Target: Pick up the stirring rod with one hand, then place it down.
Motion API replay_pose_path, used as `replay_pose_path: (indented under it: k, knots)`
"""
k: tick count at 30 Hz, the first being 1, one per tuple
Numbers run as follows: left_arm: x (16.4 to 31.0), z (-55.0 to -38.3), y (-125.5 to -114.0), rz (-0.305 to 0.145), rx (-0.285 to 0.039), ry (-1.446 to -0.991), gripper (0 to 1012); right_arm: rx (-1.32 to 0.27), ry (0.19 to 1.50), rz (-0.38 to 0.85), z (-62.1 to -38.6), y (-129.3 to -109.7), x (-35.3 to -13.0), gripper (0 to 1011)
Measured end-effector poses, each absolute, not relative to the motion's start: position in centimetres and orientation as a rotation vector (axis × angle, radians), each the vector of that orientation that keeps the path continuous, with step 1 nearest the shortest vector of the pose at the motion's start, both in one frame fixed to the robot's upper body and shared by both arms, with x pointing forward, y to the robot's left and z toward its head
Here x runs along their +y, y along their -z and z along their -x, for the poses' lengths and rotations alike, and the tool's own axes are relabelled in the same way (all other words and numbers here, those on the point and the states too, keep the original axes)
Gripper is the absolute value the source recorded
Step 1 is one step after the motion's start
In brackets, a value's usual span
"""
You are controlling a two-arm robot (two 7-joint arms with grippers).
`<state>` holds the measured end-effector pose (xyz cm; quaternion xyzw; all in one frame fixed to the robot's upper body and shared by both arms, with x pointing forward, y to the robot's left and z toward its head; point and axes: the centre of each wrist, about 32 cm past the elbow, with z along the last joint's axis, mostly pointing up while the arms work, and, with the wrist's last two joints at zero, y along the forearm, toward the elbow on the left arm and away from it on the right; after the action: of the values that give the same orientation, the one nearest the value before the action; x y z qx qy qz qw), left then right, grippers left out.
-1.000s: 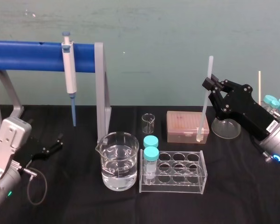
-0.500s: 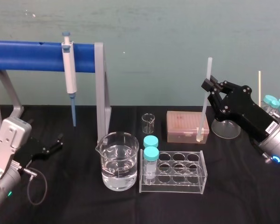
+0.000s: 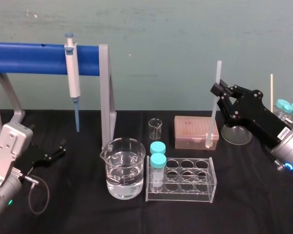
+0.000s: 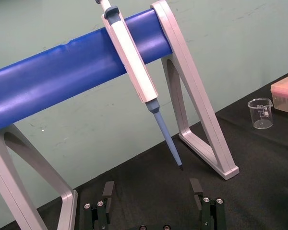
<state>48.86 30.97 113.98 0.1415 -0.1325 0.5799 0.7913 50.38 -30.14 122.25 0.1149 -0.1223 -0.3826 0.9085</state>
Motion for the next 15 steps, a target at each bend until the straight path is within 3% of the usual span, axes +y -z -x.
replay_pose_path:
  k: [15]
  knots:
    - [30.97, -48.86, -113.98, -0.305, -0.285, -1.248, 1000, -0.249, 0.783, -0.237, -50.48, -122.21, -30.01, 60]
